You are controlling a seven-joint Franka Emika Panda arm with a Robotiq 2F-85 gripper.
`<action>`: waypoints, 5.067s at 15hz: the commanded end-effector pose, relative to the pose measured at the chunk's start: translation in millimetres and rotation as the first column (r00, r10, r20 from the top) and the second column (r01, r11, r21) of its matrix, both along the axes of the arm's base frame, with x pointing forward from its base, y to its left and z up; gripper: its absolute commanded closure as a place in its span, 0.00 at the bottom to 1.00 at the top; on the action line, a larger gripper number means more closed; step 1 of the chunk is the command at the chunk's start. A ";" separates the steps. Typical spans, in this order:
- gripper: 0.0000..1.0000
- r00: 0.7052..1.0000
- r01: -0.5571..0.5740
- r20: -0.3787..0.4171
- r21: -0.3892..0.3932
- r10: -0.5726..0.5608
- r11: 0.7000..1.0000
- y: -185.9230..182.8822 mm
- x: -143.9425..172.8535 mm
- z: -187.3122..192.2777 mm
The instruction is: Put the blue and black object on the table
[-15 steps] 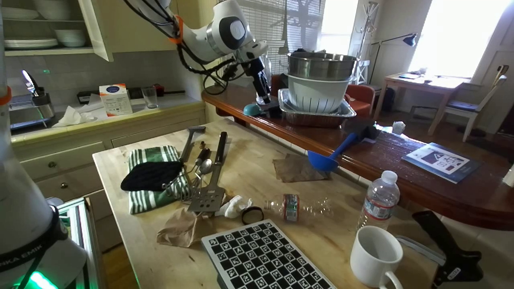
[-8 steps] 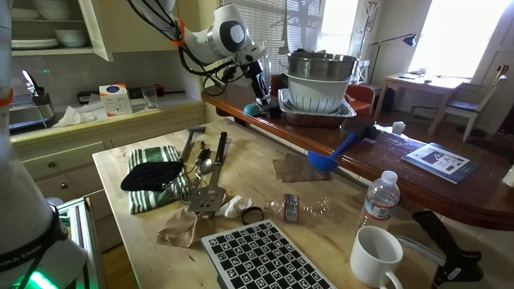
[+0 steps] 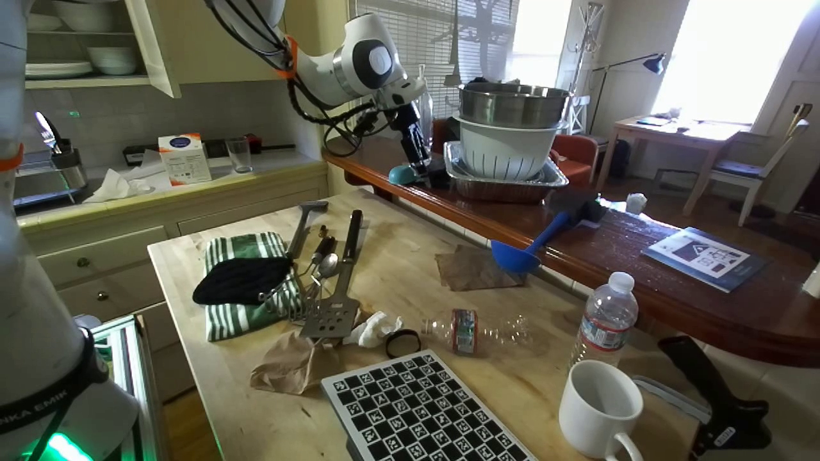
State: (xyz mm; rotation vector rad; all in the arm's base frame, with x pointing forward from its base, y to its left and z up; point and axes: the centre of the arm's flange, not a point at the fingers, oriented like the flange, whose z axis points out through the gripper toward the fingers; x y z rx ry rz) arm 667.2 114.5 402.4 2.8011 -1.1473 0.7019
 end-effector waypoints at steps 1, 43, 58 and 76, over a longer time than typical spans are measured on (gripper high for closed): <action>0.25 1.000 0.030 -0.001 0.010 -0.030 0.999 1.9 8.5 -13.8; 0.94 0.968 0.220 -0.122 -0.028 -0.221 0.975 52.8 -83.6 61.0; 0.74 0.731 0.185 -0.541 -0.429 -0.415 0.884 -92.2 -184.8 18.3; 0.94 0.521 -0.399 -0.721 -0.680 -0.458 0.615 -131.1 -107.3 -89.5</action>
